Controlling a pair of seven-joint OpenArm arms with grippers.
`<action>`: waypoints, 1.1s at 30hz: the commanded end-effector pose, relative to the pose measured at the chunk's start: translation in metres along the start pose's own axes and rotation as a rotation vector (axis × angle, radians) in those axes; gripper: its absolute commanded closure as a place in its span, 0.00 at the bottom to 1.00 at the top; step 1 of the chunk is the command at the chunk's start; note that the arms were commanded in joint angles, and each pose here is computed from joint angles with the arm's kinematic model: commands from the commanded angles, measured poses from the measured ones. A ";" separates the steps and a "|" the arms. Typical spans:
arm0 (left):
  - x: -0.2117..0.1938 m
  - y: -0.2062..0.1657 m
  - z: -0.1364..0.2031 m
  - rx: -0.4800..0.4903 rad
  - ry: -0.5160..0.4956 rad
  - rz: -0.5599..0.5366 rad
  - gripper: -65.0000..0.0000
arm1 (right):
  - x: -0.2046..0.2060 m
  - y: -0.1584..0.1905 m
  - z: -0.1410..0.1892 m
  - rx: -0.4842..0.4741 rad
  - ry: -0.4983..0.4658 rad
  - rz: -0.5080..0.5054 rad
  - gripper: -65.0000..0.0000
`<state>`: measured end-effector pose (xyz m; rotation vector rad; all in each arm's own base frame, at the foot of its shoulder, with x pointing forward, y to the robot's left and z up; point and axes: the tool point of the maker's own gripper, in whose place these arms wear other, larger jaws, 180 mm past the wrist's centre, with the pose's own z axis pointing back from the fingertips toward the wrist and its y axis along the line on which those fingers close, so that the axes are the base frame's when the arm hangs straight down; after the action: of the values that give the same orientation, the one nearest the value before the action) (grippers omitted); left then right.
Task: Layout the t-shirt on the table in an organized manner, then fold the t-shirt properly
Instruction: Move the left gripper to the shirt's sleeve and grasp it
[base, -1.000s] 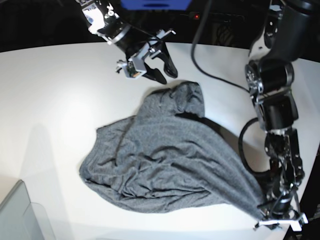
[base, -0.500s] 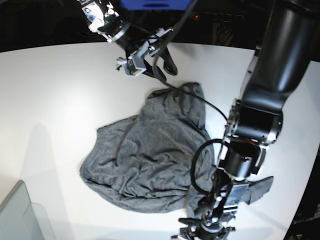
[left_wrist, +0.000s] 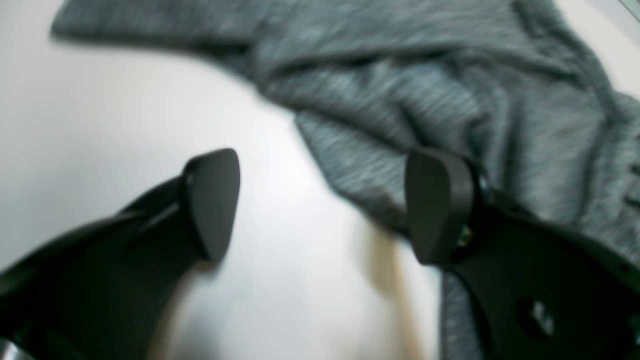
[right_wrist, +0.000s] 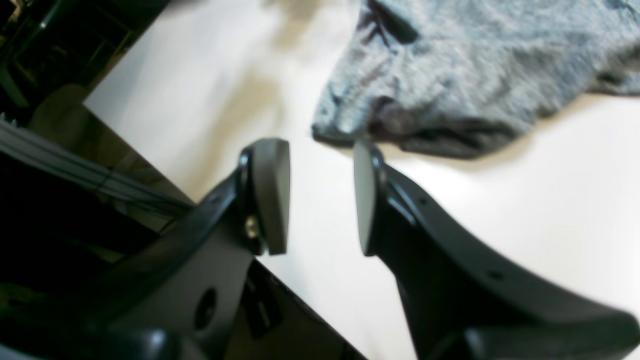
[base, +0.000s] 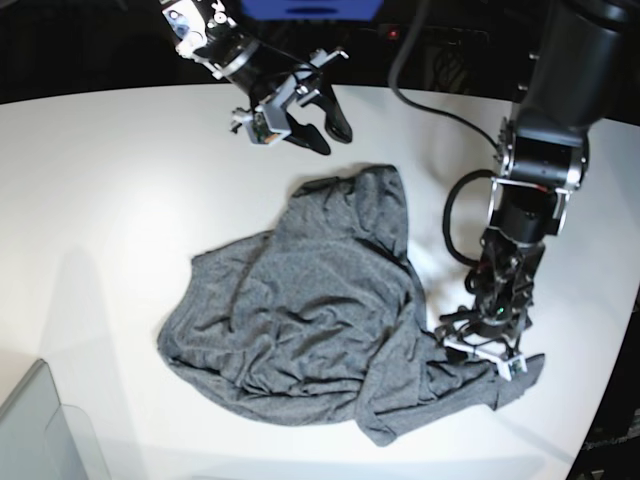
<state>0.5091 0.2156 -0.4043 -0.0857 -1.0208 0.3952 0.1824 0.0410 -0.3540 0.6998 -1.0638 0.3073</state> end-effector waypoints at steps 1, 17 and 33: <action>0.031 -0.013 -0.001 -0.031 -0.078 0.028 0.24 | 0.011 0.004 0.001 0.015 -0.045 -0.003 0.66; 0.001 -0.033 0.000 -0.051 -0.027 -0.139 0.24 | 0.009 0.004 0.002 0.012 -0.040 -0.007 0.66; -0.042 -0.002 0.005 0.107 0.239 -0.246 0.24 | -0.001 -0.001 0.011 0.009 -0.005 0.003 0.66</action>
<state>0.4910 0.1903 -0.4317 0.0649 -0.8085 0.1896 0.1723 0.0311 -0.3632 0.6809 -1.0305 0.3236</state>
